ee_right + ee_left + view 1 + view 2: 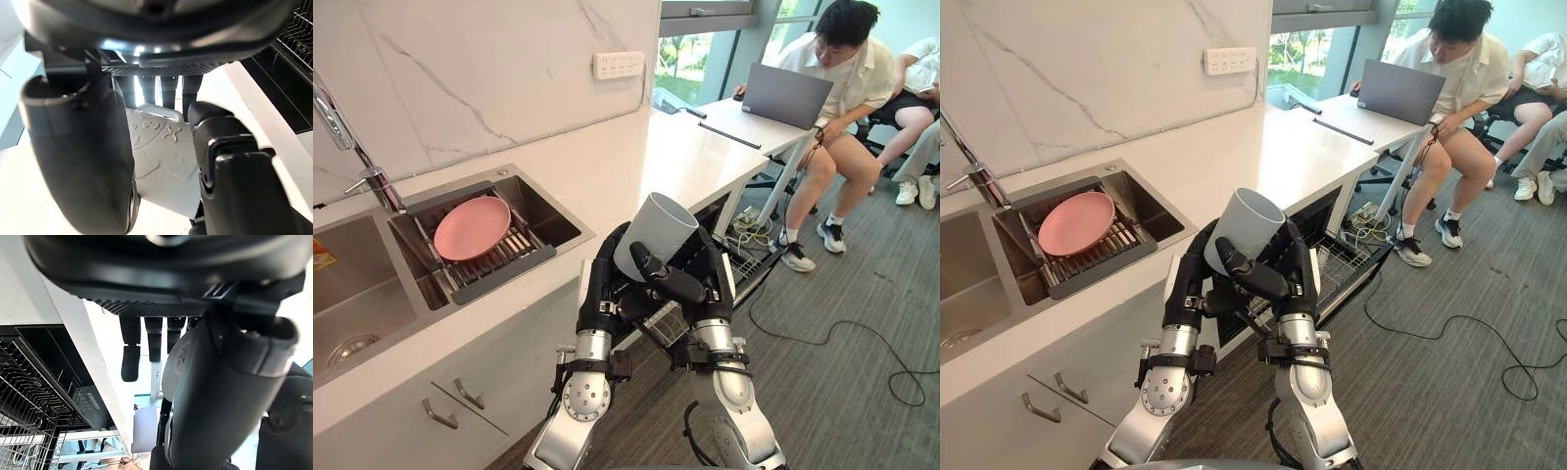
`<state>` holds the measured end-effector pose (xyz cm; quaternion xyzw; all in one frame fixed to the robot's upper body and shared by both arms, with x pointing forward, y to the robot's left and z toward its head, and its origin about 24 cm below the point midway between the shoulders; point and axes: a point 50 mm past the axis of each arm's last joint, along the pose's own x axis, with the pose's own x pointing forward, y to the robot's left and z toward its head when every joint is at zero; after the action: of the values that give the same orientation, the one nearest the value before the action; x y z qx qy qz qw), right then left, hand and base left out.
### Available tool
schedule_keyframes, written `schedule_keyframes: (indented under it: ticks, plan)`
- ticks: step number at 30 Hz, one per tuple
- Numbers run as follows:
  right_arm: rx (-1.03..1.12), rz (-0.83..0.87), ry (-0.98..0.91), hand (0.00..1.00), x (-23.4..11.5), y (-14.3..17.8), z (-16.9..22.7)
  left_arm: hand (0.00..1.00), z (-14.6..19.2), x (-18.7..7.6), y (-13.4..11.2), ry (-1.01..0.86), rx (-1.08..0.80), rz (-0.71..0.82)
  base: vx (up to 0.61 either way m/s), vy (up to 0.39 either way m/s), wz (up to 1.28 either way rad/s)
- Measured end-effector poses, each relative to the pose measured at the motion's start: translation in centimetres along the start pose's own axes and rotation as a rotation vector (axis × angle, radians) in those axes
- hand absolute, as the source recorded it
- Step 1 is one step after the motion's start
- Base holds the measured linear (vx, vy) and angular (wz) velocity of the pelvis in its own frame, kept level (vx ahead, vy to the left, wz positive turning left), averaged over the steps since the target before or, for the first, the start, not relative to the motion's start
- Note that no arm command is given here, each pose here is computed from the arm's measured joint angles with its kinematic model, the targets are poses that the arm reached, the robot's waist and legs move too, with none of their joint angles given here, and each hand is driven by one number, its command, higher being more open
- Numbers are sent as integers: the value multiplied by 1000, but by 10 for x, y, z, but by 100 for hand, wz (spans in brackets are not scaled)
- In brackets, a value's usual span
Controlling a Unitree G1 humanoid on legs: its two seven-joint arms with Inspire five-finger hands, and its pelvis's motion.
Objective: Walk over to the sink, pick up the cup, carry it to the dishwasher, place the cup inside the dishwasher, then close the dishwasher door
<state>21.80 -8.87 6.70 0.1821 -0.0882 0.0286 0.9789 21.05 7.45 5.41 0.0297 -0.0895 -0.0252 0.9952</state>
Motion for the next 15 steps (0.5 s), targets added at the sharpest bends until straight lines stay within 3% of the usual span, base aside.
schedule_keyframes:
  ticks: [9, 15]
  plan:
    - [-60, -44, -141, 0, 7, -17, 31, 100, 22, 0, 0, -81, -97, -74, -1, -1, 0]
    - [-108, -135, -193, 0, 9, -43, 43, 100, 5, -15, 20, 25, -180, -30, 0, 0, 0]
